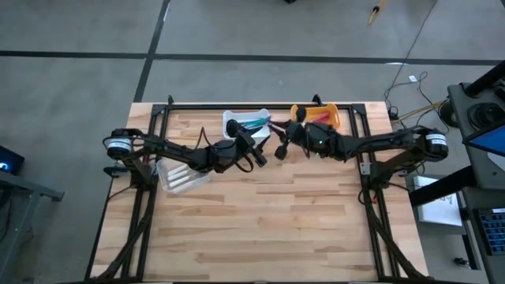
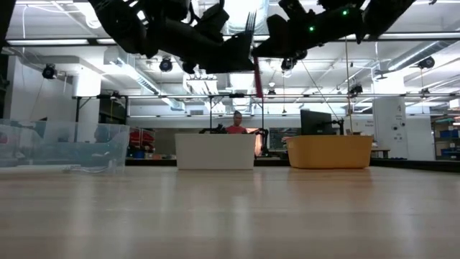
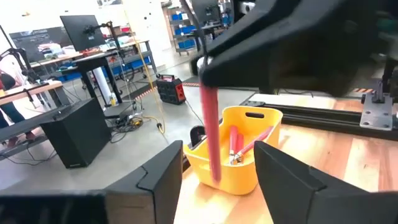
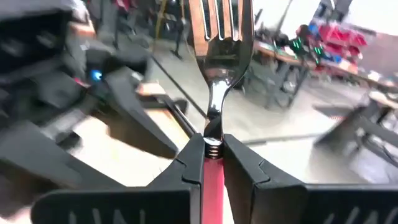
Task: Sort silverware by color (type)
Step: Put the pink fork into the yellow bin
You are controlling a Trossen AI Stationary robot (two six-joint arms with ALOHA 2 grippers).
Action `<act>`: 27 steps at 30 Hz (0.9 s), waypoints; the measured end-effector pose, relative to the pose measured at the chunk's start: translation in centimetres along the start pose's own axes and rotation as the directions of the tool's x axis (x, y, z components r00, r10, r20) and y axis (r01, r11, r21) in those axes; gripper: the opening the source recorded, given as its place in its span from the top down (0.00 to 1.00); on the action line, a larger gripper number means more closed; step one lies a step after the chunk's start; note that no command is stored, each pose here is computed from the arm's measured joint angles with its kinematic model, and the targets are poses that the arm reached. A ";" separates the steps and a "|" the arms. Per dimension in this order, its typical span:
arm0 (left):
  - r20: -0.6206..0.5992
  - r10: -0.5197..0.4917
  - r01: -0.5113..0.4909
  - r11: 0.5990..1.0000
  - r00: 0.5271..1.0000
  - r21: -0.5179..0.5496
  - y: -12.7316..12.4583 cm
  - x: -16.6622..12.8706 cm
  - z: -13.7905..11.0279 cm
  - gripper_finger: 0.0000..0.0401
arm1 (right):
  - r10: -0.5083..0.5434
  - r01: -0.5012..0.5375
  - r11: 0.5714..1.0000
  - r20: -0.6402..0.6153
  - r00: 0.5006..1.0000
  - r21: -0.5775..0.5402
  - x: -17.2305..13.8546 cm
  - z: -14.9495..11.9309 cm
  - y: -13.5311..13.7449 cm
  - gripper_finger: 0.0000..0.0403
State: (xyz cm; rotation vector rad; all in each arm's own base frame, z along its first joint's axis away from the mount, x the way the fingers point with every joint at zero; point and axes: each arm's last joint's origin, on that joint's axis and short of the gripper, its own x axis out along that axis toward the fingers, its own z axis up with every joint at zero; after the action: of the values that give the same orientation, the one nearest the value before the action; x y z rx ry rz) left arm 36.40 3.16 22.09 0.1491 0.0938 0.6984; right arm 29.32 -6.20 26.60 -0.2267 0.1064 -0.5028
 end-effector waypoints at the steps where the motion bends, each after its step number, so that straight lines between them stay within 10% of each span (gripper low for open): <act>1: 0.001 0.000 0.000 1.000 1.000 0.000 0.1 -0.2 0.0 0.55 | -0.006 0.006 1.000 -0.016 1.000 -0.001 -0.2 0.2 -0.5 0.94; 14: 0.083 0.017 -0.018 1.000 0.996 0.008 4.4 -5.2 2.5 0.55 | 0.083 -0.142 0.986 -0.471 0.878 -0.090 2.6 4.6 -9.0 0.94; 27: 0.183 0.077 -0.089 0.994 0.980 0.057 8.7 -8.9 4.5 0.55 | 0.247 -0.410 0.912 -0.830 0.501 0.024 5.4 1.5 -16.4 0.94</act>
State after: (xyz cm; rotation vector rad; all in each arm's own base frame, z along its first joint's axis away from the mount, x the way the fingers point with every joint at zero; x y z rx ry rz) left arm 24.76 3.52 28.28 0.2795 -0.0636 0.7626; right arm 26.66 -22.56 31.80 -0.1194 1.1248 -0.1645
